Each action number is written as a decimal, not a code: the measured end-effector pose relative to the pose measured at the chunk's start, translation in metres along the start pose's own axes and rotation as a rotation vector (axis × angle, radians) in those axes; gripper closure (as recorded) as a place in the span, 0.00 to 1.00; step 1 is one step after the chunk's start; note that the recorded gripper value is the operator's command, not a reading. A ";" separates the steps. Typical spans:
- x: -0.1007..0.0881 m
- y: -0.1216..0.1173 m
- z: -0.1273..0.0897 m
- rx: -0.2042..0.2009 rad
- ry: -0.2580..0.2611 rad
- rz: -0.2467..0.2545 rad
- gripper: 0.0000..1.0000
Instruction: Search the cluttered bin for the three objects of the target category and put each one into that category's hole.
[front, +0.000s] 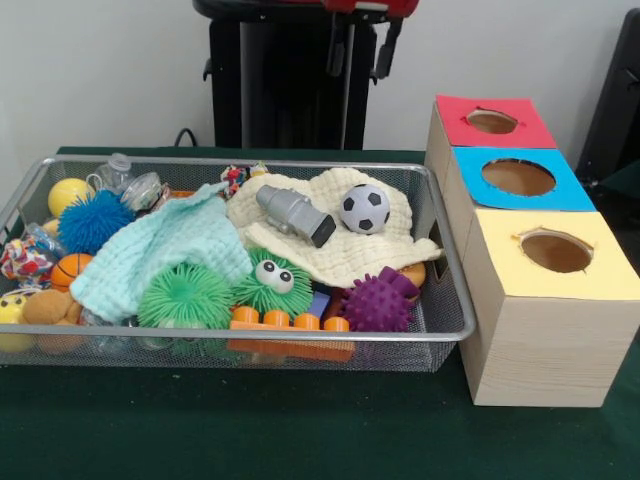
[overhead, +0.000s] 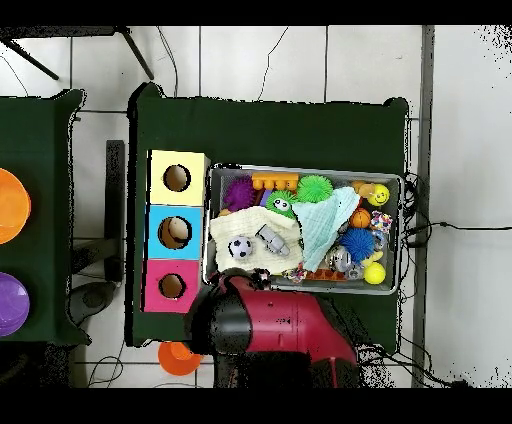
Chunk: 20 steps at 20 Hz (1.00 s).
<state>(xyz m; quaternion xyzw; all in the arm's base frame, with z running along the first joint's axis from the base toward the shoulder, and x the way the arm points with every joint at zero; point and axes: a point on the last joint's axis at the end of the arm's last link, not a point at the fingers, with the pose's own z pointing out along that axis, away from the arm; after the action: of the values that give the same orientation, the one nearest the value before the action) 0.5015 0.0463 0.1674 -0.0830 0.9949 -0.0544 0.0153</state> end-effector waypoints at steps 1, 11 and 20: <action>-0.003 -0.004 0.003 0.004 -0.002 -0.002 0.00; -0.031 -0.028 0.035 0.005 -0.039 -0.025 0.00; -0.063 -0.032 0.063 -0.027 -0.104 -0.026 0.00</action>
<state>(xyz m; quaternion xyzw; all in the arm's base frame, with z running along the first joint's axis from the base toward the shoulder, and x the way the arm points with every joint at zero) 0.5716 0.0186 0.1094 -0.0989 0.9923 -0.0367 0.0653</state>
